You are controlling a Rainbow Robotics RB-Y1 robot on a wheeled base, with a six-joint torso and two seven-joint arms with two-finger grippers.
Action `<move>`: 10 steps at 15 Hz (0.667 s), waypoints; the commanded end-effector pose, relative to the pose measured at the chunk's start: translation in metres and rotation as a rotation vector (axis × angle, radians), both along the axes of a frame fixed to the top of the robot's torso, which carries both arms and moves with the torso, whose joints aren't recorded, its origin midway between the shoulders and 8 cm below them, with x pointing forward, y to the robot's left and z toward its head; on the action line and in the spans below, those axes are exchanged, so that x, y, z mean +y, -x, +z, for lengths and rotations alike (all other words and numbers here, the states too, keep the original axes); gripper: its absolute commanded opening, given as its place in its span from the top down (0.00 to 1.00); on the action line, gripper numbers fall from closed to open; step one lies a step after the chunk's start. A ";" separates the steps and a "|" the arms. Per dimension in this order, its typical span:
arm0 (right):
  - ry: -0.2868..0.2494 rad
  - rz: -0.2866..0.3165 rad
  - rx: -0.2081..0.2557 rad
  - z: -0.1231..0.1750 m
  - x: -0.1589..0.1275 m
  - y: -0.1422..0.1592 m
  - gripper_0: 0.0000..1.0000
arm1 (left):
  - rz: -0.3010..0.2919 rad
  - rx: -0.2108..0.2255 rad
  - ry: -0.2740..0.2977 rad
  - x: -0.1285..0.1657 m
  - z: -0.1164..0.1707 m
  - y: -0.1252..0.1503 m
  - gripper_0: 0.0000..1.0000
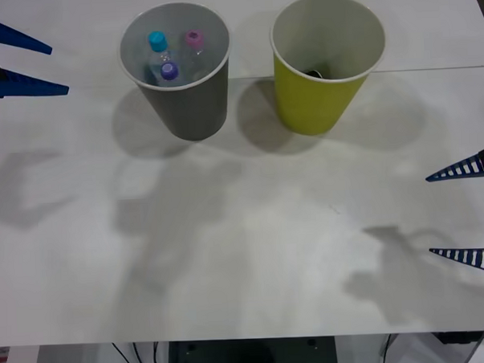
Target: Put the can into the green bin and the plastic bottle into the gray bin
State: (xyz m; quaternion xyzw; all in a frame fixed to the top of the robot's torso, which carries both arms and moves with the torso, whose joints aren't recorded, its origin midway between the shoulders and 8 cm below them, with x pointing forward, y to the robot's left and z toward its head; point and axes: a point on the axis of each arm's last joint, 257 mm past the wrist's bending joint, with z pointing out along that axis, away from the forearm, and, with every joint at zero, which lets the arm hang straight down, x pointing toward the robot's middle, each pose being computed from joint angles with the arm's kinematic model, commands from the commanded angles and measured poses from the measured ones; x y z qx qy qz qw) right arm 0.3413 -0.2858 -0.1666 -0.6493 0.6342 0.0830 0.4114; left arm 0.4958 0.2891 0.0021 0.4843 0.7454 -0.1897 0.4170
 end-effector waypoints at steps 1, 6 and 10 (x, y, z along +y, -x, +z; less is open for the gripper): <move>0.000 0.000 0.000 0.000 0.000 0.000 0.00 | -0.013 -0.066 -0.041 0.009 -0.020 0.023 0.00; 0.000 0.000 0.000 0.000 0.000 0.000 0.00 | -0.068 -0.147 -0.121 0.008 -0.063 0.075 0.00; 0.000 0.000 0.000 0.000 0.000 0.000 0.00 | -0.163 -0.190 -0.203 0.016 -0.097 0.096 0.00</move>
